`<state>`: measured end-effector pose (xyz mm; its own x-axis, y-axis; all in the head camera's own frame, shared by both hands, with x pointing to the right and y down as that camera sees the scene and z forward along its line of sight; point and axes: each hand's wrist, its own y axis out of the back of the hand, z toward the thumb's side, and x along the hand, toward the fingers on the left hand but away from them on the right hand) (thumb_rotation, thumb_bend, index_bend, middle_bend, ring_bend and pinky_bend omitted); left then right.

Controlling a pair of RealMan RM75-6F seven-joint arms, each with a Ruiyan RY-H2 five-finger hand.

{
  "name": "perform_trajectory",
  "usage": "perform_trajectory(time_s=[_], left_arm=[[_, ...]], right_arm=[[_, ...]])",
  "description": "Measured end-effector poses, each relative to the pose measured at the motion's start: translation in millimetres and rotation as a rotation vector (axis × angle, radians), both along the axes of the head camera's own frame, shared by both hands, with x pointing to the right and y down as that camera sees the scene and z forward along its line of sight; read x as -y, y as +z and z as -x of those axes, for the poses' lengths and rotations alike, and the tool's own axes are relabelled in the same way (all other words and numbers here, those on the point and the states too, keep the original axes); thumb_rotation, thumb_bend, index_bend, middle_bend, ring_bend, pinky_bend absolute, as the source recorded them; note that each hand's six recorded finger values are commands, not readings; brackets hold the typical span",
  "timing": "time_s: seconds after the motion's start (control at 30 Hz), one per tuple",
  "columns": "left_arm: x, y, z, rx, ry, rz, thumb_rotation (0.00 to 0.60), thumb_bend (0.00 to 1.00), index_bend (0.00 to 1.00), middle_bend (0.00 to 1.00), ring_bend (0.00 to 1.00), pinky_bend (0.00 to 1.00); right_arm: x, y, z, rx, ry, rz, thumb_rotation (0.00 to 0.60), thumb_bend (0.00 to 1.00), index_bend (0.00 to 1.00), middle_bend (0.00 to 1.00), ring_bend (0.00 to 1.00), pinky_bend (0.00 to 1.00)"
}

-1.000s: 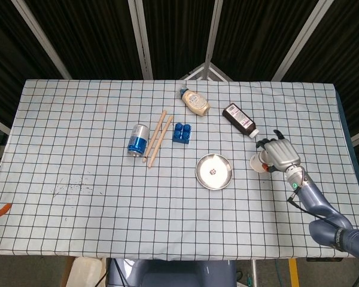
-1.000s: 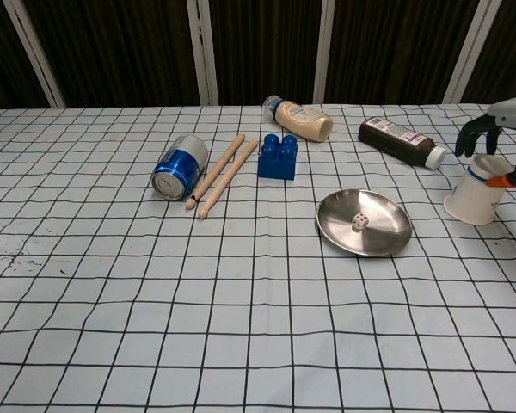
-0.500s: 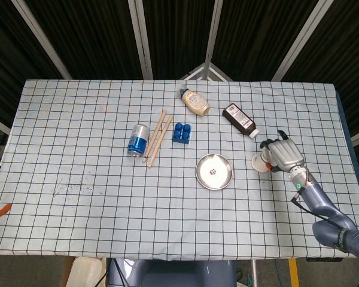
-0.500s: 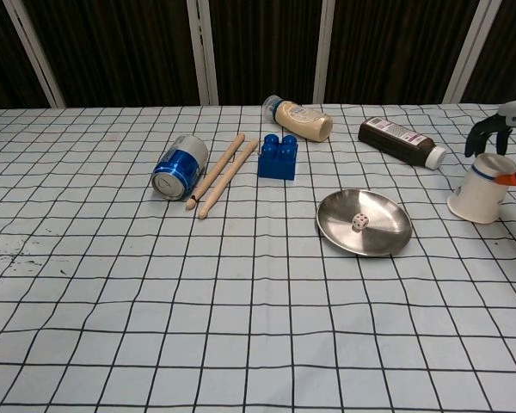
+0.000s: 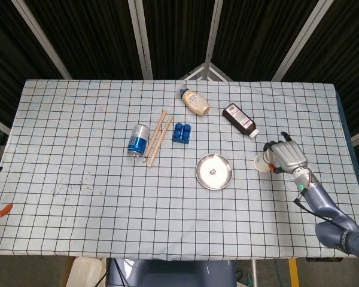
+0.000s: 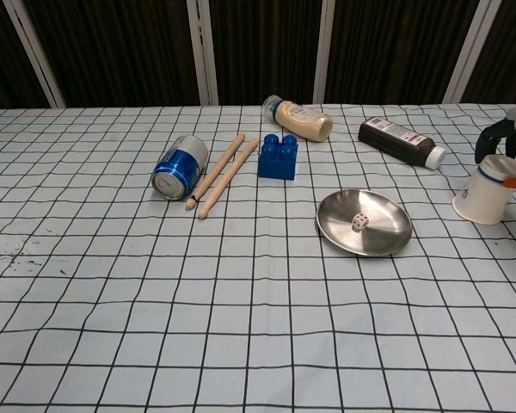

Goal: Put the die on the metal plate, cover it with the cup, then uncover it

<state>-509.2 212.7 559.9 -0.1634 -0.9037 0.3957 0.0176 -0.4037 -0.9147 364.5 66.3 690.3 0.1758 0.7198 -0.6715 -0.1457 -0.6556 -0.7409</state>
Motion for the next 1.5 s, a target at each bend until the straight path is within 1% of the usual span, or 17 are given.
perform_trajectory(time_s=[0.13, 0.4, 0.6, 0.73, 0.9, 1.1, 1.2, 1.5], left_arm=[[-0.1, 0.6, -0.3, 0.000, 0.002, 0.003, 0.600, 0.13, 0.16, 0.00, 0.00, 0.06], [0.0, -0.1, 0.5, 0.000, -0.002, 0.000, 0.600, 0.13, 0.16, 0.00, 0.00, 0.06], [0.2, 0.0, 0.1, -0.006, -0.002, 0.001, 0.600, 0.13, 0.16, 0.00, 0.00, 0.06], [0.3, -1.5, 1.0, -0.010, -0.004, -0.002, 0.600, 0.13, 0.16, 0.00, 0.00, 0.06], [0.4, -3.6, 2.7, -0.018, -0.007, -0.006, 0.600, 0.13, 0.16, 0.00, 0.00, 0.06], [1.1, -3.4, 4.7, -0.024, -0.012, -0.002, 0.600, 0.13, 0.16, 0.00, 0.00, 0.06], [1.9, -3.5, 5.3, -0.028, -0.013, -0.003, 0.600, 0.13, 0.16, 0.00, 0.00, 0.06], [3.9, -3.5, 9.2, -0.037, -0.024, -0.002, 0.600, 0.13, 0.16, 0.00, 0.00, 0.06]], right_arm=[[0.0, -1.0, 0.2, 0.001, -0.003, -0.004, 0.600, 0.46, 0.46, 0.41, 0.43, 0.06], [-0.2, -3.2, 1.9, 0.018, 0.002, -0.012, 0.600, 0.49, 0.47, 0.42, 0.44, 0.06], [6.8, -16.7, 8.6, 0.038, -0.016, -0.040, 0.600, 0.49, 0.47, 0.42, 0.44, 0.06], [10.6, -27.5, 19.5, 0.050, -0.042, -0.047, 0.600, 0.49, 0.47, 0.42, 0.44, 0.06], [9.5, -39.5, 45.1, 0.079, -0.082, -0.037, 0.600, 0.49, 0.47, 0.42, 0.44, 0.06], [5.6, -44.5, 78.1, 0.084, -0.147, -0.025, 0.600, 0.49, 0.47, 0.42, 0.44, 0.06], [-0.2, -44.3, 100.9, 0.109, -0.179, -0.010, 0.600, 0.49, 0.47, 0.42, 0.44, 0.06], [-7.3, -32.2, 152.2, 0.160, -0.209, 0.010, 0.600, 0.49, 0.47, 0.42, 0.44, 0.06]])
